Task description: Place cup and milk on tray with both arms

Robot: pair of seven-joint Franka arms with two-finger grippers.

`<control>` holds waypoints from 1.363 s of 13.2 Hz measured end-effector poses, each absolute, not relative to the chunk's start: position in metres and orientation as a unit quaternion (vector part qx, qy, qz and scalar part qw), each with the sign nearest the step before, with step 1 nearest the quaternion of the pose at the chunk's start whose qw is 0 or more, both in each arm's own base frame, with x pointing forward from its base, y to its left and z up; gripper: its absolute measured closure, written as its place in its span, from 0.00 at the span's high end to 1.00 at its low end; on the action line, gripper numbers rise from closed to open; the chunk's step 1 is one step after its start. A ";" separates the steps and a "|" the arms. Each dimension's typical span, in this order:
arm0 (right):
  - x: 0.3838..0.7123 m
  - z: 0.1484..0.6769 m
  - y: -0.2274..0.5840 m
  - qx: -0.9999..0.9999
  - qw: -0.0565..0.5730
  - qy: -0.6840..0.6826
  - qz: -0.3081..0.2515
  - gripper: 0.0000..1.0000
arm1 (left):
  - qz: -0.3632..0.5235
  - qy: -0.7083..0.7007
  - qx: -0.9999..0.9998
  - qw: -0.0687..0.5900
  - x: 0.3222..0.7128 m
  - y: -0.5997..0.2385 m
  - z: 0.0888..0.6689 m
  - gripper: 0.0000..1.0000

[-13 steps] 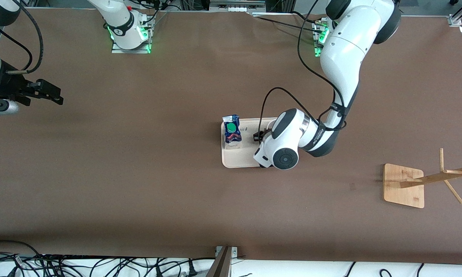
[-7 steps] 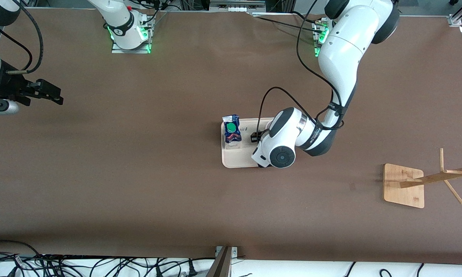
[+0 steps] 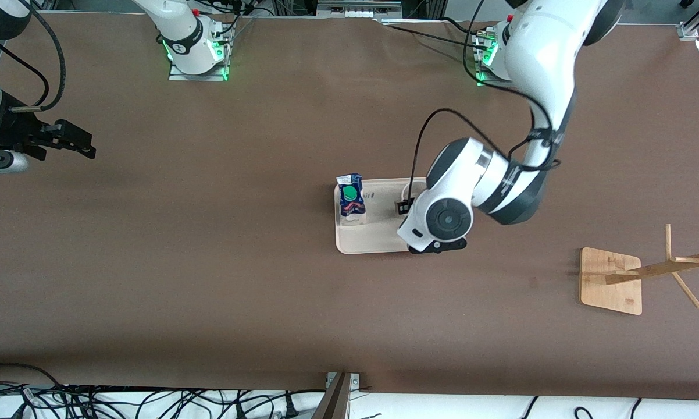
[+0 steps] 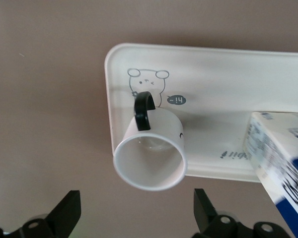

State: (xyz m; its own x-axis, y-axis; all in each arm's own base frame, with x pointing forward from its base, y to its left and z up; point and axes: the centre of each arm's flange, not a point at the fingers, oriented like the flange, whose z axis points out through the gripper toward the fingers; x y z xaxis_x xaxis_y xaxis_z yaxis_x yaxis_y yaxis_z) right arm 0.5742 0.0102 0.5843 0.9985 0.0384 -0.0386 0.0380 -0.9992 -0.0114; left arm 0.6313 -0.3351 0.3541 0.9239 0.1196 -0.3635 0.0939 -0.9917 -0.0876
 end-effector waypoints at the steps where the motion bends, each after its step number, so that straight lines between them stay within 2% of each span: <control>1: 0.574 0.584 0.010 -1.000 0.005 -0.019 0.019 1.00 | 0.168 -0.037 -0.985 0.024 0.635 -0.324 0.386 1.00; 6: 0.574 0.584 0.010 -1.000 0.005 -0.019 0.019 1.00 | 0.083 0.052 -0.995 -0.026 0.661 -0.202 0.510 1.00; 9: 0.574 0.584 0.010 -1.000 0.005 -0.019 0.019 1.00 | 0.077 0.084 -0.993 -0.018 0.647 -0.159 0.558 1.00; 11: 0.574 0.584 0.010 -1.000 0.005 -0.019 0.019 1.00 | 0.067 0.087 -0.994 -0.006 0.636 -0.139 0.579 1.00; 14: 0.574 0.584 0.010 -1.000 0.005 -0.019 0.019 1.00 | 0.005 0.048 -0.999 0.007 0.617 -0.094 0.601 1.00; 18: 0.574 0.584 0.010 -1.000 0.005 -0.019 0.019 1.00 | -0.019 0.023 -0.999 0.013 0.575 -0.062 0.592 1.00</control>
State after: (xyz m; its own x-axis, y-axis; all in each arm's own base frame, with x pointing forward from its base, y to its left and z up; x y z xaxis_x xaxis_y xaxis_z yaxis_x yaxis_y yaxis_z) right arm 0.5742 0.0101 0.5843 0.9985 0.0383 -0.0385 0.0379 -0.9992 -0.0114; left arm 0.5755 -0.0615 0.5916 0.9982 -0.0464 0.0379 -0.0454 -0.9986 -0.0275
